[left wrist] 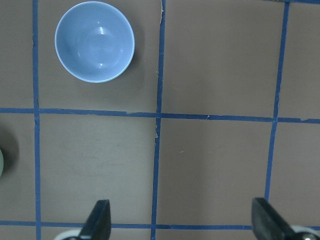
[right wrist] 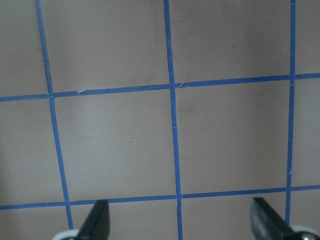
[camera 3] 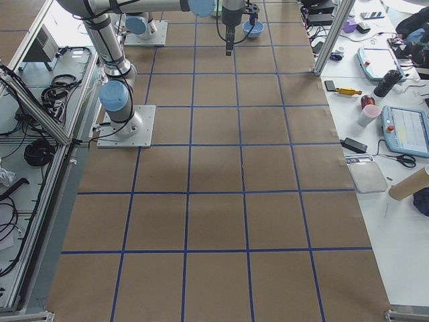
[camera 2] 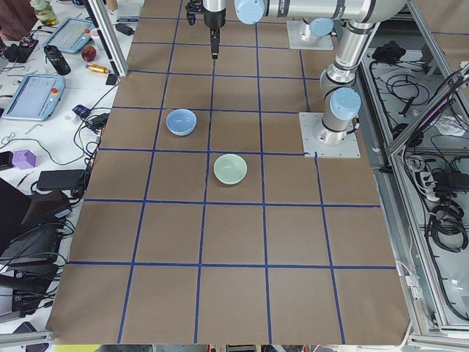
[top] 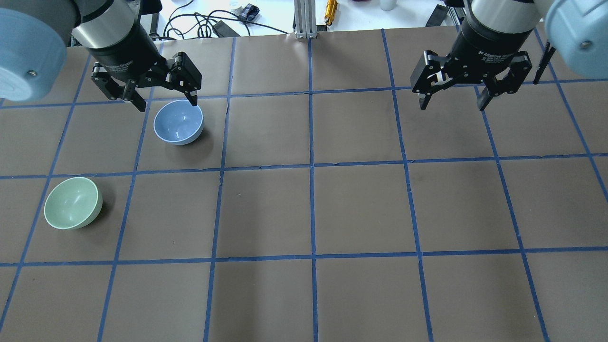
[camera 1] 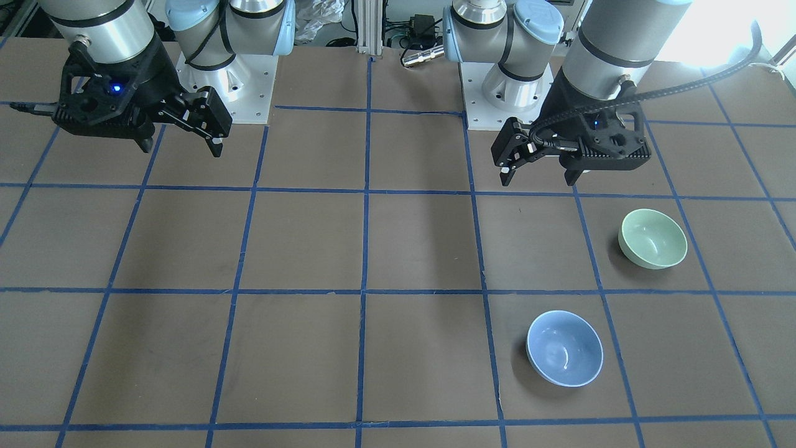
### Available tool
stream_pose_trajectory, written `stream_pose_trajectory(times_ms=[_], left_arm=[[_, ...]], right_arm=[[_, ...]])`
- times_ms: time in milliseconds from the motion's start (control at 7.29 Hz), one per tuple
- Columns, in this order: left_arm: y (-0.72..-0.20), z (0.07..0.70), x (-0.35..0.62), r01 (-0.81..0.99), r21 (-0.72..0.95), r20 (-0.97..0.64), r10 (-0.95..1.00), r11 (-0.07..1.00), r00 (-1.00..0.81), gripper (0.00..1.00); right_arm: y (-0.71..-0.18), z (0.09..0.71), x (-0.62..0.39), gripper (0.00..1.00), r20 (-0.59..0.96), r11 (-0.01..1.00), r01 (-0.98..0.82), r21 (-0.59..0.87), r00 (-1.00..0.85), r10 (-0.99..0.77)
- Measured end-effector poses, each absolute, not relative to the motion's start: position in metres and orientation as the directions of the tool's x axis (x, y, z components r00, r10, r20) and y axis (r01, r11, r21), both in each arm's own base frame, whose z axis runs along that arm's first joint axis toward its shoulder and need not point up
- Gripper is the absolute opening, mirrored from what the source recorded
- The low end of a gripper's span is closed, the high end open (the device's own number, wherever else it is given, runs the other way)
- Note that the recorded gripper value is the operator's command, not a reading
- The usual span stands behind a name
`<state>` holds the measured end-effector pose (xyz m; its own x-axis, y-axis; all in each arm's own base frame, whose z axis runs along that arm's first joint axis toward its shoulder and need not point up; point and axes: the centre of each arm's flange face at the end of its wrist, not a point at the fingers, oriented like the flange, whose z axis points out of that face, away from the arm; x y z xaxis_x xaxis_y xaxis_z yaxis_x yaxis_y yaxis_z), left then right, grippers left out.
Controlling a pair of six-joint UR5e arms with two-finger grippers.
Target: Stack green bowl on blue bowl
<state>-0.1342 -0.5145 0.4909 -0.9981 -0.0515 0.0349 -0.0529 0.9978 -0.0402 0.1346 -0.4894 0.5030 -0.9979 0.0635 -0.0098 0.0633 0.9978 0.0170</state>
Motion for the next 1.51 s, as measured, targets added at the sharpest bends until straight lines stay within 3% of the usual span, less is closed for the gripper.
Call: stream_pose_trajectory(times_ms=[824,1510], left_arm=[[-0.52,0.486,-0.108,-0.077,-0.029,0.029,-0.077,0.997,-0.997,1.0],[-0.514,0.43,0.112,-0.019,0.072,0.046,-0.023,0.997,-0.999,1.0]], right_arm=[[-0.49,0.503,0.135,1.0,-0.01,0.998,0.063,0.016,-0.998,0.064],[-0.489,0.503,0.135,1.0,-0.01,0.998,0.063,0.017,-0.998,0.063]])
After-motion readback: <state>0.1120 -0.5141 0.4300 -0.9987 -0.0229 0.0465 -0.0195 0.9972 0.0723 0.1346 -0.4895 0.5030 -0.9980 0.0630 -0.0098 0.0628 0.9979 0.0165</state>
